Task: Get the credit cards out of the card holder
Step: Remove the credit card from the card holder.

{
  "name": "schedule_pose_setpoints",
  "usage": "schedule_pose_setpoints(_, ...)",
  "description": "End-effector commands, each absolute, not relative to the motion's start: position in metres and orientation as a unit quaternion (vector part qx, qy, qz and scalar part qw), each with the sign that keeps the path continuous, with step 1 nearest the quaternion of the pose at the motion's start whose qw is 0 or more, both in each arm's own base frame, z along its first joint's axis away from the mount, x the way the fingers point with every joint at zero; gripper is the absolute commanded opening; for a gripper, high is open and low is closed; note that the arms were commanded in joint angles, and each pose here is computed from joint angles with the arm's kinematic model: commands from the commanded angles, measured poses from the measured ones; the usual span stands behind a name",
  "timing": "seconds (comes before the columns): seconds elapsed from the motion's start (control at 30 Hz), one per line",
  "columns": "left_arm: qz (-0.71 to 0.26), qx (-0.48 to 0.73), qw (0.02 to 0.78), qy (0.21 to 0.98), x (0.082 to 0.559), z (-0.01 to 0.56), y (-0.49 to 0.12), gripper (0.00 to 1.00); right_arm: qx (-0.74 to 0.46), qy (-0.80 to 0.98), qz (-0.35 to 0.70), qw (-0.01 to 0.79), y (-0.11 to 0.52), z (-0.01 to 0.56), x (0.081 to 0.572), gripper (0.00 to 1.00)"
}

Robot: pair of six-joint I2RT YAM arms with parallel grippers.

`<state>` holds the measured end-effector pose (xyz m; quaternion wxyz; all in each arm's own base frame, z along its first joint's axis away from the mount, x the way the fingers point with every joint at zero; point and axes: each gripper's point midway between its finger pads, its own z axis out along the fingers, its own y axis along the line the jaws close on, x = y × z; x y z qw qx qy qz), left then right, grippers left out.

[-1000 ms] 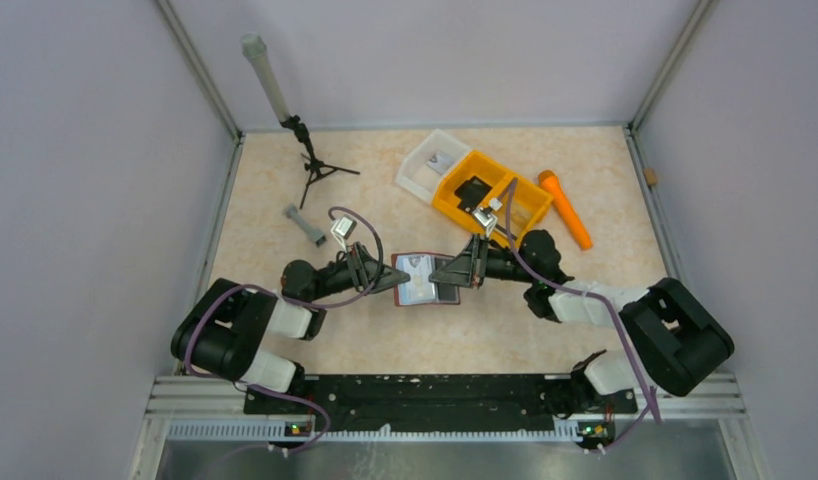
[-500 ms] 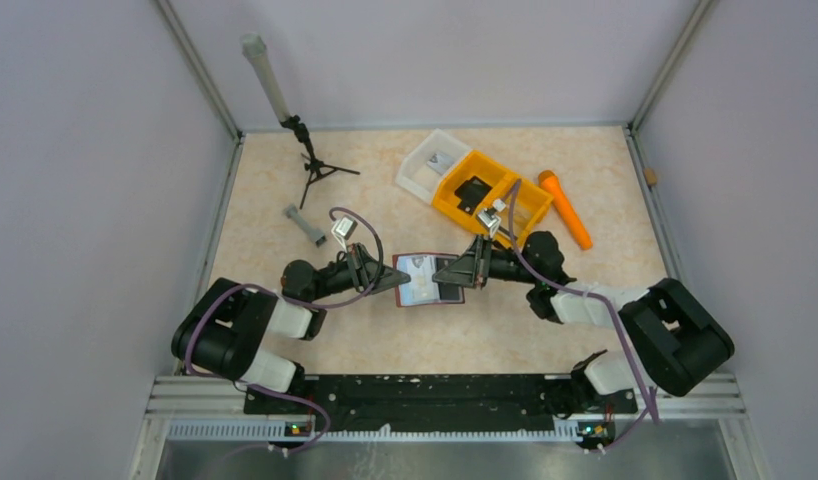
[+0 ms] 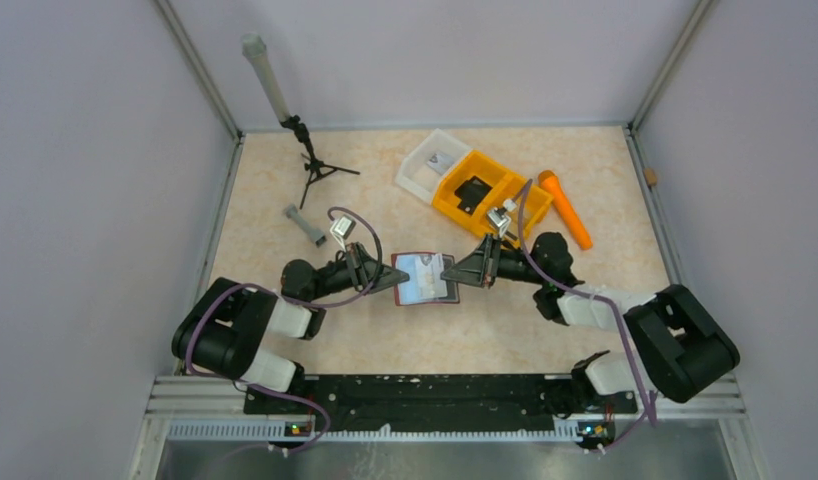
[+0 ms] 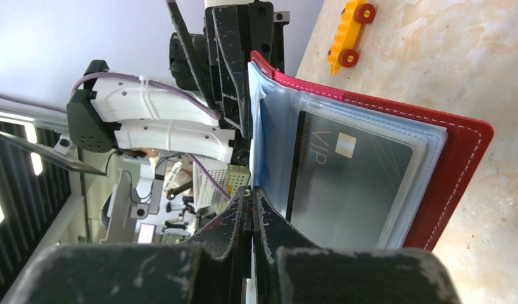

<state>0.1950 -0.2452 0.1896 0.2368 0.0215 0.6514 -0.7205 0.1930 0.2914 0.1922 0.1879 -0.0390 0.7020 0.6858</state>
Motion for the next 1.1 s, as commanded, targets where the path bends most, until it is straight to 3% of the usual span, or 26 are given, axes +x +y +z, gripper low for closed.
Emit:
schedule_pose_setpoints(0.0, -0.731, 0.054, 0.272, 0.624, 0.192, 0.210, -0.243, 0.00, -0.074, 0.686, 0.689, 0.223, 0.287, 0.208, 0.190, 0.00)
schedule_pose_setpoints(0.2, -0.734, 0.061, 0.276, 0.617, 0.191, 0.217, -0.243, 0.00, -0.077, 0.677, 0.697, 0.221, 0.290, 0.215, 0.192, 0.00)
schedule_pose_setpoints(0.43, -0.734, 0.061, 0.276, 0.617, 0.192, 0.217, -0.243, 0.00, -0.084, 0.675, 0.701, 0.216, 0.296, 0.217, 0.190, 0.18)
schedule_pose_setpoints(0.63, -0.735, 0.061, 0.275, 0.617, 0.193, 0.217, -0.244, 0.00, -0.086, 0.676, 0.700, 0.213, 0.299, 0.217, 0.191, 0.21)
schedule_pose_setpoints(0.8, -0.736, 0.064, 0.274, 0.616, 0.192, 0.218, -0.245, 0.00, -0.087, 0.678, 0.699, 0.208, 0.304, 0.215, 0.192, 0.17)
schedule_pose_setpoints(0.9, -0.735, 0.065, 0.275, 0.616, 0.192, 0.218, -0.245, 0.00, -0.088, 0.680, 0.699, 0.205, 0.305, 0.215, 0.193, 0.00)
schedule_pose_setpoints(1.07, -0.727, 0.058, 0.274, 0.627, 0.197, 0.209, -0.242, 0.00, -0.073, 0.709, 0.671, 0.204, 0.303, 0.202, 0.201, 0.00)
